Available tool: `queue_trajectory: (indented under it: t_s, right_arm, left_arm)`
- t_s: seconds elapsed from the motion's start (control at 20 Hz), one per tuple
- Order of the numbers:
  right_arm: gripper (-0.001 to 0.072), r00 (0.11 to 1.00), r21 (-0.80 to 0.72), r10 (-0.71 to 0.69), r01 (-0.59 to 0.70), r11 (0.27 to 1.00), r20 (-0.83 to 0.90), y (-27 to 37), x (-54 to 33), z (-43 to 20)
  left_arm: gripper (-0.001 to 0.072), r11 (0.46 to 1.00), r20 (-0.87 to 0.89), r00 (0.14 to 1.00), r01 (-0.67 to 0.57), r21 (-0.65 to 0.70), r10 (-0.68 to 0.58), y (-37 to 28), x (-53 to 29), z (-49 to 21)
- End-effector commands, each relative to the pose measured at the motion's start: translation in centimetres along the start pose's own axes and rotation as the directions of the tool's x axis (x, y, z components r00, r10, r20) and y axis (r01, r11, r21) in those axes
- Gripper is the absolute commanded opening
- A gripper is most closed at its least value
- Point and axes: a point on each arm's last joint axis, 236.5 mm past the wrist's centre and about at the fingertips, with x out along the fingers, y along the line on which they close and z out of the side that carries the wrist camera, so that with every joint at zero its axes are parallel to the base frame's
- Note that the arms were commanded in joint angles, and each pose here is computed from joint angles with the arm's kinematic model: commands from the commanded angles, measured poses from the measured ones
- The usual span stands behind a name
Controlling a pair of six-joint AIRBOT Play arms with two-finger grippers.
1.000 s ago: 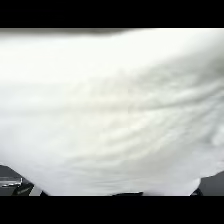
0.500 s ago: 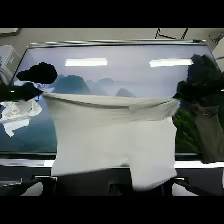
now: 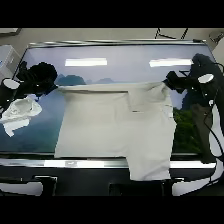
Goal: Fold the clothes and pants, and hang the long-sleeved shirts on hangers.
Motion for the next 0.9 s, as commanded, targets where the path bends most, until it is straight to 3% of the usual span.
queue_trajectory:
  t_s: [0.0,0.25,0.5,0.7,0.85]
  right_arm:
    - [0.0049,0.997,0.056,0.01,-0.014,0.998,0.074,-1.2,2.4,2.1]
    - [0.0049,0.998,0.064,0.013,-0.009,0.998,-0.063,-1.7,4.7,-1.9]
    - [0.005,0.958,-0.078,-0.058,0.038,0.996,-0.28,-1.4,-3.5,-3.9]
    - [0.005,0.724,-0.186,-0.339,0.286,0.94,-0.6,-6.9,-9.5,-12.5]
    - [0.005,0.635,-0.17,-0.38,0.368,0.914,-0.672,-9.3,-9.3,-16.5]
  left_arm:
    - [0.0028,1.0,0.056,0.998,-0.009,-0.002,0.009,0.2,2.4,1.3]
    - [0.0028,1.0,-0.024,1.0,-0.012,-0.009,0.012,0.5,5.2,-1.5]
    - [0.0028,0.991,-0.166,0.986,0.041,0.129,-0.019,-0.1,-2.6,-1.6]
    - [0.0027,0.995,-0.52,0.853,0.021,0.099,0.034,3.4,-6.0,-10.6]
    - [0.0028,0.999,-0.656,0.755,0.024,0.046,0.012,4.5,-6.5,-16.0]
